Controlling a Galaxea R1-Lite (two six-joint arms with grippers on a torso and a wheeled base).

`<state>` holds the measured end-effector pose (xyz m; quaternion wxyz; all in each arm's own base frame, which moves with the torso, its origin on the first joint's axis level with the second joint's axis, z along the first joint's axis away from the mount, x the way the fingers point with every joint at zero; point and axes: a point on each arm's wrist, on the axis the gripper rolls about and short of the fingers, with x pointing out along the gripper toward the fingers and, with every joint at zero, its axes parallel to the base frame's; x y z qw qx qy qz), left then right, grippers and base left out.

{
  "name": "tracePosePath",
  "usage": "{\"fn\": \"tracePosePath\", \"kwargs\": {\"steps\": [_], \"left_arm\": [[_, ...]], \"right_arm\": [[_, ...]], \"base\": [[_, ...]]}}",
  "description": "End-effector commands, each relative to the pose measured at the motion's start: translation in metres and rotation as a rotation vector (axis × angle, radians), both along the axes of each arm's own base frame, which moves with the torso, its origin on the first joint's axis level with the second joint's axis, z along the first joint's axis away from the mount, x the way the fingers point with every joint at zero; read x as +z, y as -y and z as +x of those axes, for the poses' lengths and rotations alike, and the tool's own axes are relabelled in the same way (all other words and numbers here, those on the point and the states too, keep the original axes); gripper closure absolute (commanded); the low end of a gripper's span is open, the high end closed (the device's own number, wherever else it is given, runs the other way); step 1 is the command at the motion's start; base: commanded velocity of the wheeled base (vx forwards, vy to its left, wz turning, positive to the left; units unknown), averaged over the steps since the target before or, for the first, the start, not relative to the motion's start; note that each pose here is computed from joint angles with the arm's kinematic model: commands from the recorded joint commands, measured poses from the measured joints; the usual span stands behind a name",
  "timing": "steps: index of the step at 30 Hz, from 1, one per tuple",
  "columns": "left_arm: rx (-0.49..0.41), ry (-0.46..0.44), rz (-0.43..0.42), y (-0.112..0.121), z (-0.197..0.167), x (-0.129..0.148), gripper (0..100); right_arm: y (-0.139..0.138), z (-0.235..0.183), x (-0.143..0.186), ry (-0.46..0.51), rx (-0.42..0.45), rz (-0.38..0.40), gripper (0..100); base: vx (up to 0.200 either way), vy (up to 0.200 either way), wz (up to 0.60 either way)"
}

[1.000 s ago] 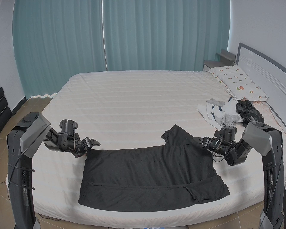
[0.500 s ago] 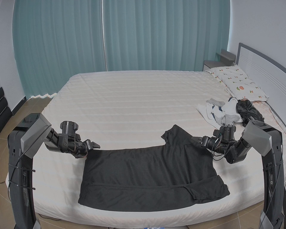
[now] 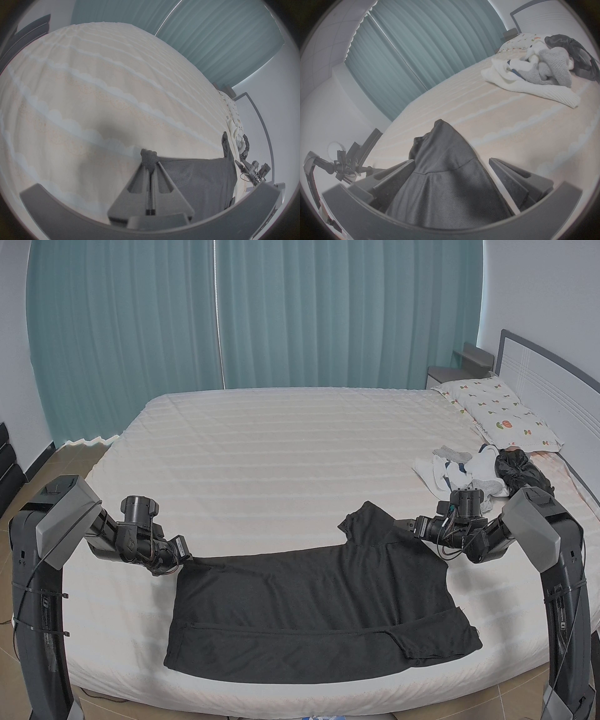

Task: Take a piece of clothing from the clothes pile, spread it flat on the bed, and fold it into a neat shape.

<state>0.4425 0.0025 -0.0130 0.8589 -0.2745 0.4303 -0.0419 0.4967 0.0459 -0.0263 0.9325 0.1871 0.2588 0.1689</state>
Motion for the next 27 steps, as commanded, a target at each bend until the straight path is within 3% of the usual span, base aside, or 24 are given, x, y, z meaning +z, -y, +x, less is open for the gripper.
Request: {"fn": "tracePosePath", "kwargs": {"steps": [1, 27], "left_arm": [[0.003, 0.002, 0.001, -0.001, -0.003, 0.004, 100], [0.015, 0.025, 0.025, -0.002, -0.002, 0.013, 100]], "right_arm": [[-0.01, 0.01, -0.017, -0.009, 0.024, -0.012, 0], [-0.004, 0.018, -0.027, -0.013, -0.001, -0.035, 0]], "base": [[0.0, 0.0, 0.0], [0.0, 0.0, 0.0]]}}
